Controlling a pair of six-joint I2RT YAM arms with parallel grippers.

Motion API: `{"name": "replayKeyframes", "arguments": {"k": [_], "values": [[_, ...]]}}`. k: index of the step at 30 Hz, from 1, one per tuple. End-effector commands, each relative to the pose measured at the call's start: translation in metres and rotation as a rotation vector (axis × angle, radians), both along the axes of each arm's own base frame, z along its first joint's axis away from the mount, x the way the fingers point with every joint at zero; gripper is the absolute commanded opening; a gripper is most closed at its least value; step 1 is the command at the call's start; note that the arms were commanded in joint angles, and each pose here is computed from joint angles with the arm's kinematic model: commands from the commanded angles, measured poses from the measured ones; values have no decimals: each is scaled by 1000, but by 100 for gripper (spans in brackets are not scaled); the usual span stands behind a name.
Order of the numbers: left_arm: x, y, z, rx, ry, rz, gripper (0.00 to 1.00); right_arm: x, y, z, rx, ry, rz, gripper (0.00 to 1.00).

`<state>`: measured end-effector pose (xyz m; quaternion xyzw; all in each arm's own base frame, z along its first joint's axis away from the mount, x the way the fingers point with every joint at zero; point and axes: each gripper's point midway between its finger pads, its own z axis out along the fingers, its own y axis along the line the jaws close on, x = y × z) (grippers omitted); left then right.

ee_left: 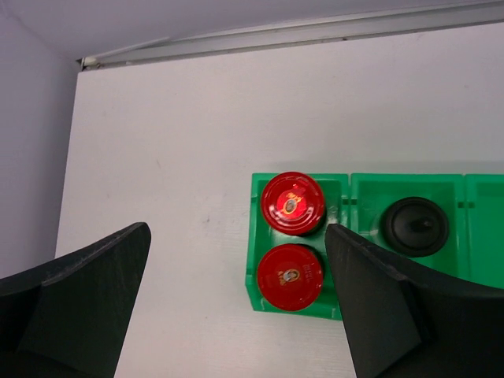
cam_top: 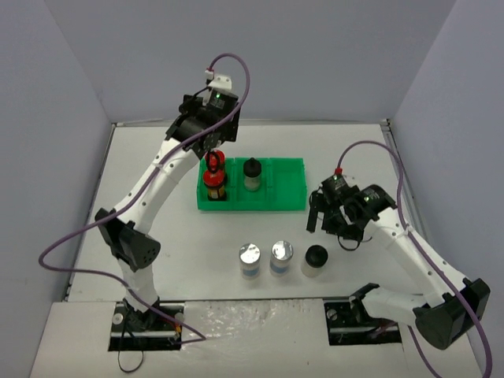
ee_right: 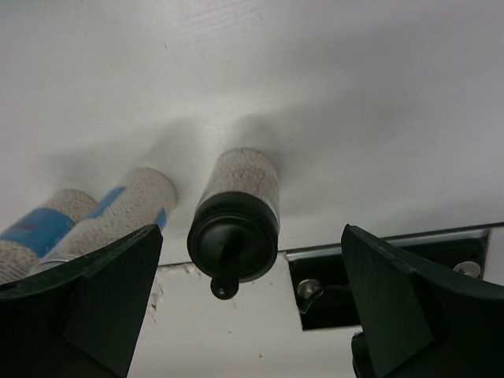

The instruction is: Organize the condiment bottles

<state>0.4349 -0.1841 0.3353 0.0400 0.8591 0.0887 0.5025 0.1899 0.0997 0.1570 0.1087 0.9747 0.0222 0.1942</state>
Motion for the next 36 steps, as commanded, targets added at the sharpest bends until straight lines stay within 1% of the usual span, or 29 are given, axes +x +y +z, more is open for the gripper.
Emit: {"name": "replayKeyframes", "arguments": {"k": [1, 6, 17, 22, 24, 27, 30, 33, 34, 36], "values": [[-14, 43, 38, -44, -99, 116, 91, -30, 6, -20, 10, 100, -9, 94], [-19, 63, 34, -47, -85, 142, 91, -43, 14, -39, 11, 139, 13, 94], [-23, 69, 31, -54, -75, 141, 91, -54, 25, -68, 29, 187, 27, 93], [-24, 72, 30, -56, -72, 144, 91, -53, 30, -74, 20, 193, 46, 91], [-24, 72, 30, -56, -70, 145, 91, -53, 31, -74, 19, 191, 48, 83], [-24, 73, 29, -59, -66, 144, 91, -53, 31, -75, 19, 188, 48, 62], [-24, 72, 28, -62, -61, 140, 91, -53, 32, -77, 23, 192, 45, 30], [-24, 73, 27, -61, -58, 141, 91, -51, 33, -74, 28, 179, 34, 4], [-25, 74, 27, -61, -58, 141, 91, -49, 34, -71, 31, 165, 29, 0], [-25, 75, 28, -66, -58, 140, 91, -39, 33, -61, 24, 120, 12, 0]]}}
